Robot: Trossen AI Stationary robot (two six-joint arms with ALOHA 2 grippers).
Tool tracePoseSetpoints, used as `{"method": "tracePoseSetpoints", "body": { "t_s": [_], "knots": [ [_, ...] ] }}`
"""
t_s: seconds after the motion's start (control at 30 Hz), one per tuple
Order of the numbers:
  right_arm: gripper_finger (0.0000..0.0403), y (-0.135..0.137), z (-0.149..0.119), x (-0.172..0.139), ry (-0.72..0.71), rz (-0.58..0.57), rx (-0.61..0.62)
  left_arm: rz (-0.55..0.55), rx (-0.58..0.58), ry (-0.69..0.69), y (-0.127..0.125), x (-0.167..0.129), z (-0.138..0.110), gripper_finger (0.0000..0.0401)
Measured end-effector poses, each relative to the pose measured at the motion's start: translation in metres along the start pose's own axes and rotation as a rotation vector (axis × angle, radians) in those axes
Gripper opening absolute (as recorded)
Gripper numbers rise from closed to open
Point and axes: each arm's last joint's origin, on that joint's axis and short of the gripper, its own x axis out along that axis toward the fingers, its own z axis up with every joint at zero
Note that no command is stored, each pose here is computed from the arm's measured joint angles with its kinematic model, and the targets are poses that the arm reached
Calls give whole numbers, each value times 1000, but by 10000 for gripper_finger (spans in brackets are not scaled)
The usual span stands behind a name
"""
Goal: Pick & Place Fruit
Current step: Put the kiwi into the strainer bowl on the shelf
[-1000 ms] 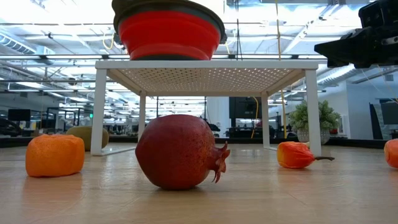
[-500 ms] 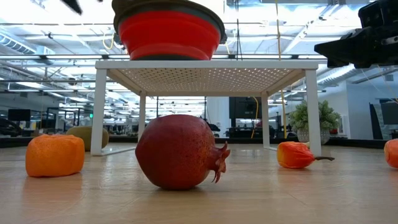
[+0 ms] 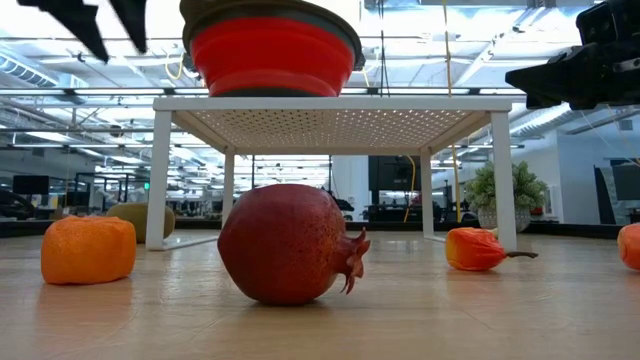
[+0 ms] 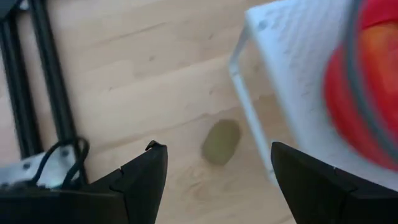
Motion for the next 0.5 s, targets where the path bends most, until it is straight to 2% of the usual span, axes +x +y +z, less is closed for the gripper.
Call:
{"method": "tracePoseSetpoints", "body": {
  "t_s": [0.3, 0.5],
  "knots": [
    [0, 0, 0, 0, 0, 1, 0, 121, -45, 66, 7, 28, -17, 282],
    [0, 0, 0, 0, 0, 0, 0, 140, 90, 32, 9, 39, -22, 282]
  ]
}}
